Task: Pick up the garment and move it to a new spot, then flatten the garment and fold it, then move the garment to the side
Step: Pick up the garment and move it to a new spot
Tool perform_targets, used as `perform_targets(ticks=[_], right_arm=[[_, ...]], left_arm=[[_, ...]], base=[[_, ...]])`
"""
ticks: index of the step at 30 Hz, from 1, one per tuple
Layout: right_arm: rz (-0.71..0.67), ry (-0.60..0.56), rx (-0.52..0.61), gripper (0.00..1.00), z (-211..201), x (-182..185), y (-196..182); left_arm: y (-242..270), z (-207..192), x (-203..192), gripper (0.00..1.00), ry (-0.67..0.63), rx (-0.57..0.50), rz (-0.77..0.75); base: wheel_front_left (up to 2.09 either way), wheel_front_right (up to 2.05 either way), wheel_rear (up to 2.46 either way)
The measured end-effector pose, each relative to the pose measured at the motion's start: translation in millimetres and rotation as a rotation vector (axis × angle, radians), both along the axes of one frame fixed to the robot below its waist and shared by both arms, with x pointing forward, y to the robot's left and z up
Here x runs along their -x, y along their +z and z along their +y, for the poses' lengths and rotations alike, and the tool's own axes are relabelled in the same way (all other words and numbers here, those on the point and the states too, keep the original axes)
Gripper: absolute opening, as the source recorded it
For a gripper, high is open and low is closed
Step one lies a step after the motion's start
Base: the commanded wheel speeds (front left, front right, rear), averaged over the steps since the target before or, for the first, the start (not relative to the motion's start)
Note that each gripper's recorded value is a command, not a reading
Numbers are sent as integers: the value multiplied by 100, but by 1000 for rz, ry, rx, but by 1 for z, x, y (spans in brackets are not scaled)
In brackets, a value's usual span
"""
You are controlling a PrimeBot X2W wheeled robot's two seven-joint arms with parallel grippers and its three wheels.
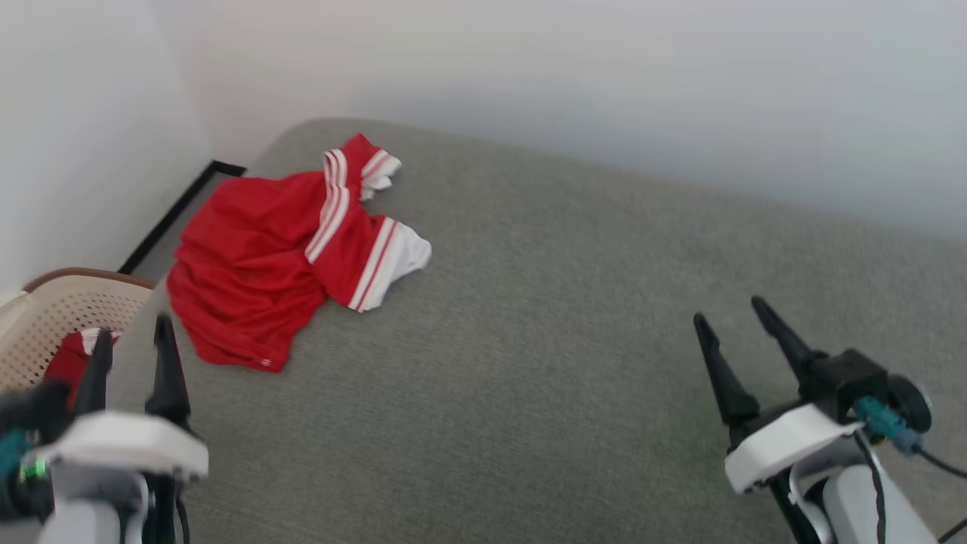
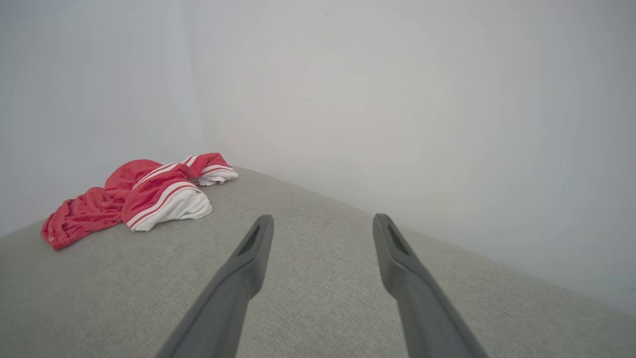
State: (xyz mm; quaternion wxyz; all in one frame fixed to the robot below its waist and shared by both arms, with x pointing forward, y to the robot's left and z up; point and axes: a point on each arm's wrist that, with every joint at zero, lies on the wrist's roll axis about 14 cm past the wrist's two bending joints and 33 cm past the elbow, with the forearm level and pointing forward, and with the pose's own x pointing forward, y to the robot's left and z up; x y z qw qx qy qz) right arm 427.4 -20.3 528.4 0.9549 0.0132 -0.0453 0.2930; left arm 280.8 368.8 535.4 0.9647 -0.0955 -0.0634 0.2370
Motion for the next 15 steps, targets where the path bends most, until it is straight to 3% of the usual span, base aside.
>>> perform_targets(ticks=[7, 15], right_arm=[[1, -51, 15, 100, -22, -26, -4], [27, -129, 39, 100, -56, -55, -22]], left_arm=[[1, 10, -70, 100, -79, -14, 83], [-40, 21, -148, 100, -129, 39, 306]], base=[[0, 0, 0], [0, 0, 0]])
